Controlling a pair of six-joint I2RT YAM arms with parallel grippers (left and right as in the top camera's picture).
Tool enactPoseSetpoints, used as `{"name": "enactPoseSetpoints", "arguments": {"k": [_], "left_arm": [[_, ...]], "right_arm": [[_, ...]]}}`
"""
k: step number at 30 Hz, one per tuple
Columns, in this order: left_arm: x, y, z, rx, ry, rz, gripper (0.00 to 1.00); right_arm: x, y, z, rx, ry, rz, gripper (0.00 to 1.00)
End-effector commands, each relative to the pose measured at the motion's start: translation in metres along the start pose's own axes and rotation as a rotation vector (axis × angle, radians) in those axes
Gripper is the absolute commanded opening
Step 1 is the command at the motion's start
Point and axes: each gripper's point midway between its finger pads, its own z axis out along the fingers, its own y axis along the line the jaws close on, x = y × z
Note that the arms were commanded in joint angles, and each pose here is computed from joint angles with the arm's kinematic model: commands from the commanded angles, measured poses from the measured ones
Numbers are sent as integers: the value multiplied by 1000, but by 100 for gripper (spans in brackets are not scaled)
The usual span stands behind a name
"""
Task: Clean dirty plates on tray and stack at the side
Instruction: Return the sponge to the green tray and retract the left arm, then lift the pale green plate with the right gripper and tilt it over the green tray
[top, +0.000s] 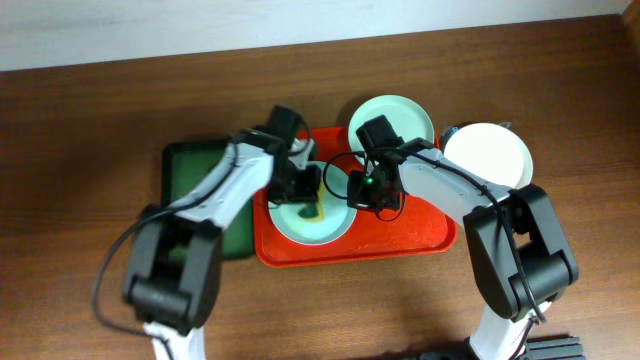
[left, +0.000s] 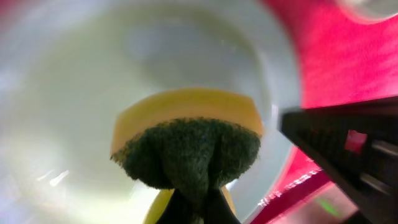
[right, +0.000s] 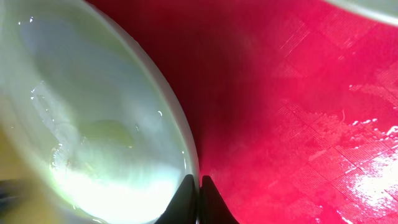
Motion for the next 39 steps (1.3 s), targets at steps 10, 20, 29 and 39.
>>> {"name": "enactPoseSetpoints", "arguments": {"k": [10, 20, 29, 39], "left_arm": [[13, 153, -132, -558, -144, -212, 0], [40, 182, -72, -561, -117, -205, 0], [0, 164, -159, -550, -265, -274, 66], [18, 241, -300, -586, -558, -644, 99]], "right_arm": [[5, -2, 5, -1, 21, 9, 4], [4, -2, 5, -1, 21, 9, 4], [5, -2, 5, -1, 21, 9, 12], [4, -2, 5, -1, 20, 10, 31]]}}
